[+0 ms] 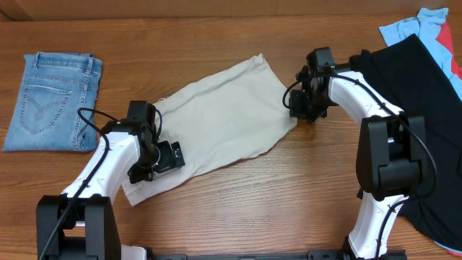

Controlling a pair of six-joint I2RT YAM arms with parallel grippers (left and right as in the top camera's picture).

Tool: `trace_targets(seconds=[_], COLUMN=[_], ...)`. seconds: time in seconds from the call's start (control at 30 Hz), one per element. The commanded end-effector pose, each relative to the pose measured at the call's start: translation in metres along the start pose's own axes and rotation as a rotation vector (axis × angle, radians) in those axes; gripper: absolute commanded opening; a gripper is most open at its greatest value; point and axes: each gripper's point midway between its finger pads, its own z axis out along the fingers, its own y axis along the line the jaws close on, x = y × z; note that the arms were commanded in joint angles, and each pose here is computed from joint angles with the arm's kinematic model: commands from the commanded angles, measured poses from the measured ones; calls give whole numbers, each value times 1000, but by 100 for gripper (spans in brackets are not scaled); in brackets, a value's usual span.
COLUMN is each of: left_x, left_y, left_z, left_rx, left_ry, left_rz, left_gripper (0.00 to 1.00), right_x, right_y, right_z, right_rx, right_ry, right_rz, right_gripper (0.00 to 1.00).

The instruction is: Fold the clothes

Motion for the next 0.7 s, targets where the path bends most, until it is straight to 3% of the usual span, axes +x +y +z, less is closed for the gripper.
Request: trace_targets(seconds=[0.0, 0.23, 0.43, 0.67], left_x=[1, -36, -93, -108], left_y=[10, 33, 53, 41], left_z=[13, 32, 21, -8], left_rx=[-40, -96, 0, 143], left_ry=[-18, -198, -367, -348], left_rz=[-16, -35, -105, -54], left_gripper=[100, 100, 98, 100], right_x=[21, 78, 103, 95], right_y=[-14, -30, -35, -36], right_z=[0, -13, -23, -20], right_rx=[60, 165, 205, 202], right_ry=[82, 304, 410, 376], right_rz=[49, 158, 178, 172], right_gripper=[4, 4, 4, 6])
